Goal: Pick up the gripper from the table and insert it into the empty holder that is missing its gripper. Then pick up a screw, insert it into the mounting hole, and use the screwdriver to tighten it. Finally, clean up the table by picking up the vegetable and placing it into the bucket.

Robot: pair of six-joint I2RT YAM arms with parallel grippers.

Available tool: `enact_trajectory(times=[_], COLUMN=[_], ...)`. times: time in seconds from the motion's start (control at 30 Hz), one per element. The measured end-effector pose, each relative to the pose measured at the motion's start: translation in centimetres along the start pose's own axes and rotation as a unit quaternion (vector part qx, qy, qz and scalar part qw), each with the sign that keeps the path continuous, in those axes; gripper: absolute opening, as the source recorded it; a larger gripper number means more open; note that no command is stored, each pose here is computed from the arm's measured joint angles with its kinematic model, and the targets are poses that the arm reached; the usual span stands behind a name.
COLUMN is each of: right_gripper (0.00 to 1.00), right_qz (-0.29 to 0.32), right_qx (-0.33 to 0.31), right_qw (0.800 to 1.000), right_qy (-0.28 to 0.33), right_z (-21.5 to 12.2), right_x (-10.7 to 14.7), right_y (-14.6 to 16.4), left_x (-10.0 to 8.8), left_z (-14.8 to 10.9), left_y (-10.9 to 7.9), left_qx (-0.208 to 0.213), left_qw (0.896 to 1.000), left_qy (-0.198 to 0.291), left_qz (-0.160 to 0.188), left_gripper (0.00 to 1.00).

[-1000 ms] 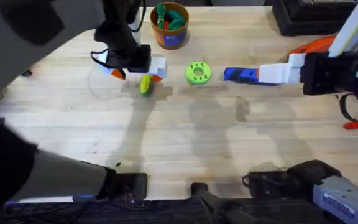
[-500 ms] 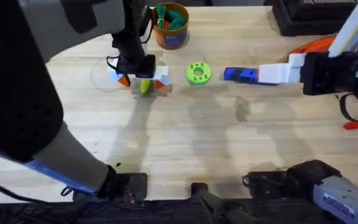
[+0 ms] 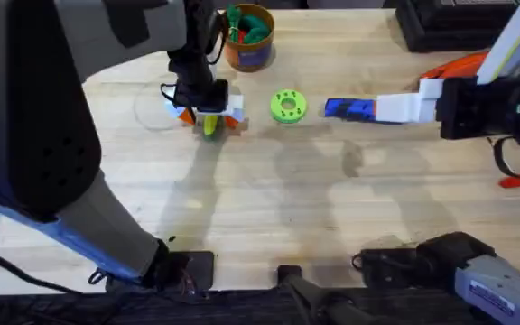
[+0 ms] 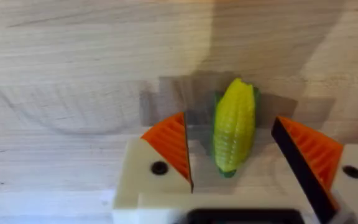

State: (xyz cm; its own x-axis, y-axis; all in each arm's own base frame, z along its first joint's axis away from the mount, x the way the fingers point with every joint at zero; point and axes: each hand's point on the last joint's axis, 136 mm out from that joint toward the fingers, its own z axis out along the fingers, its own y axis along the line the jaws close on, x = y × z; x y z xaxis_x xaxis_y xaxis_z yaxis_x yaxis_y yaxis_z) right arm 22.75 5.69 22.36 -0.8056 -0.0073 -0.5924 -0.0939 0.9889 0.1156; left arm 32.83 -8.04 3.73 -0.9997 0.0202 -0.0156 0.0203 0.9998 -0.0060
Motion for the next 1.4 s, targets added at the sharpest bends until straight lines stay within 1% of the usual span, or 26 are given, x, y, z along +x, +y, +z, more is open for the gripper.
enact_trajectory(times=[0.07, 0.17, 0.23, 0.37, 0.47, 0.5, 0.53, 0.6, 0.73, 0.8, 0.87, 0.97, 1.1, 1.23, 1.33, 1.4], right_gripper=[0.989, 0.989, 0.989, 0.989, 0.989, 0.989, 0.989, 0.989, 0.989, 0.989, 0.989, 0.989, 0.989, 0.989, 0.989, 0.989], right_qz=[0.000, 0.000, 0.000, 0.000, 0.000, 0.000, 0.000, 0.000, 0.000, 0.000, 0.000, 0.000, 0.000, 0.000, 0.000, -0.001], right_qx=[0.000, 0.000, 0.000, 0.000, 0.000, 0.000, 0.000, 0.000, 0.000, 0.000, 0.000, 0.000, 0.000, 0.000, 0.000, 0.000], right_qw=[1.000, 1.000, 1.000, 1.000, 1.000, 1.000, 1.000, 1.000, 1.000, 1.000, 1.000, 1.000, 1.000, 1.000, 1.000, 1.000], right_qy=[0.000, 0.000, 0.000, 0.000, 0.000, 0.000, 0.000, 0.000, 0.000, 0.000, 0.000, 0.000, 0.000, 0.000, 0.000, 0.000], right_z=[0.0, 0.0, 0.0, 0.0, 0.0, 0.0, 0.0, 0.0, 0.0, 0.0, 0.0, 0.0, 0.0, 0.0, 0.0, 0.0], right_x=[0.0, 0.0, 0.0, 0.0, 0.0, 0.0, 0.0, 0.0, 0.0, 0.0, 0.0, 0.0, 0.0, 0.0, 0.0, 0.0], right_y=[0.0, 0.0, 0.0, 0.0, 0.0, 0.0, 0.0, 0.0, 0.0, 0.0, 0.0, 0.0, 0.0, 0.0, 0.0, 0.0], left_x=[0.0, 0.1, 0.1, 0.1, -0.1, -0.1, -0.2, -0.2, -0.1, -0.2, -0.8, -2.1, -4.8, -8.2, -11.0, -12.6], left_z=[0.2, 0.5, 0.6, 0.6, 0.4, 0.4, 0.4, 0.4, 0.2, -0.3, -1.2, -3.3, -7.2, -11.9, -15.2, -16.7], left_y=[0.0, 0.0, -0.1, -0.1, -0.1, -0.1, -0.1, -0.1, -0.1, -0.1, -0.2, -0.5, -1.1, -1.9, -2.5, -2.9], left_qx=[0.000, -0.001, 0.000, 0.001, 0.001, 0.001, 0.001, 0.000, 0.000, 0.000, 0.001, 0.005, 0.014, 0.031, 0.046, 0.054], left_qw=[1.000, 1.000, 1.000, 1.000, 1.000, 1.000, 1.000, 1.000, 1.000, 1.000, 1.000, 1.000, 0.998, 0.991, 0.980, 0.972], left_qy=[0.002, 0.007, 0.008, 0.008, 0.004, 0.003, 0.003, 0.002, 0.006, 0.009, 0.005, -0.012, -0.055, -0.128, -0.193, -0.231], left_qz=[0.000, -0.002, -0.001, -0.004, -0.004, -0.004, -0.004, -0.004, -0.004, -0.004, -0.004, -0.004, -0.003, -0.003, -0.003, -0.003], left_gripper=[0.820, 0.625, 0.519, 0.343, 0.163, 0.117, 0.092, 0.072, 0.072, 0.069, 0.067, 0.063, 0.066, 0.093, 0.095, 0.101])
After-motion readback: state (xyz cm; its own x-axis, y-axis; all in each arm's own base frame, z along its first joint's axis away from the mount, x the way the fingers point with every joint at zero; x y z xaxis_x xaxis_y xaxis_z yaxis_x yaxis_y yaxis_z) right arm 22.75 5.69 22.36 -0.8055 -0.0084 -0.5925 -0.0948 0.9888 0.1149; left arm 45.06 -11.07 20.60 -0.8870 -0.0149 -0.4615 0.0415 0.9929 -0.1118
